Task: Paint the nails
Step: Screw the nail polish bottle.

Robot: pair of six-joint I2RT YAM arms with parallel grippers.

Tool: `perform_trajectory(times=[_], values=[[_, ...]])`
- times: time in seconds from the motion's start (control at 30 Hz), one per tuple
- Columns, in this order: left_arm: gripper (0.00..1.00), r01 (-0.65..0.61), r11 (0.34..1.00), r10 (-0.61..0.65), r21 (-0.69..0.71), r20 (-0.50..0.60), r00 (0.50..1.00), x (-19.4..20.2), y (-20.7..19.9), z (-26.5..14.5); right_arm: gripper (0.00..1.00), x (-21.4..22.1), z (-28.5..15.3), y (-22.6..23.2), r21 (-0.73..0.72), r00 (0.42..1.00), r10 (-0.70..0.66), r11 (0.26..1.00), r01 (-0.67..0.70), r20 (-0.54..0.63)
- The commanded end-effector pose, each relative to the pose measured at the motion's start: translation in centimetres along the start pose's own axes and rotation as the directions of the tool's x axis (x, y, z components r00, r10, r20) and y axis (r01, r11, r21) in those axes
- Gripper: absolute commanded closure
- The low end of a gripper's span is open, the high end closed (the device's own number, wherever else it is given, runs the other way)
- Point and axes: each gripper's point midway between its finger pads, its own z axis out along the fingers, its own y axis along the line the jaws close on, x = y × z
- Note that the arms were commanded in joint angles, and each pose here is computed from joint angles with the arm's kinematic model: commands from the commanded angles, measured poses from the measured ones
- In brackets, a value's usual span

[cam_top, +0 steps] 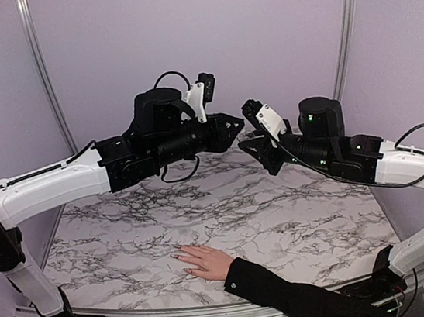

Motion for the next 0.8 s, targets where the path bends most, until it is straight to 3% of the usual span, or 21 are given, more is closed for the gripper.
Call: perform_trajectory(times=[0.0, 0.17, 0.4, 0.6, 0.77], values=[[0.9, 0.033, 0.998, -0.034, 0.054, 0.025, 0.999, -0.6, -1.2, 0.2, 1.0, -3.7, -0.6, -1.0, 0.035, 0.997, 0.002, 0.999, -0.005, 0.082], [1.0, 0.081, 0.993, -0.084, 0.091, 0.028, 0.996, 0.0, -1.4, 0.1, 1.0, -5.2, -0.9, -1.5, 0.047, 0.992, 0.027, 0.998, -0.033, 0.127], [1.0, 0.082, 0.987, -0.084, 0.142, 0.008, 0.996, 1.5, -1.8, -0.3, 1.0, -9.0, -2.2, -1.3, -0.033, 0.962, 0.086, 0.996, -0.081, 0.26], [1.0, 0.001, 0.963, 0.016, 0.269, -0.06, 0.998, 3.7, -3.6, -0.8, 1.0, -11.4, -4.0, 0.4, -0.192, 0.932, 0.084, 0.981, -0.016, 0.352], [1.0, -0.07, 0.902, 0.123, 0.427, -0.099, 0.987, 5.3, -5.5, -2.3, 1.0, -13.3, -6.5, 2.7, -0.349, 0.899, 0.083, 0.934, 0.081, 0.43]])
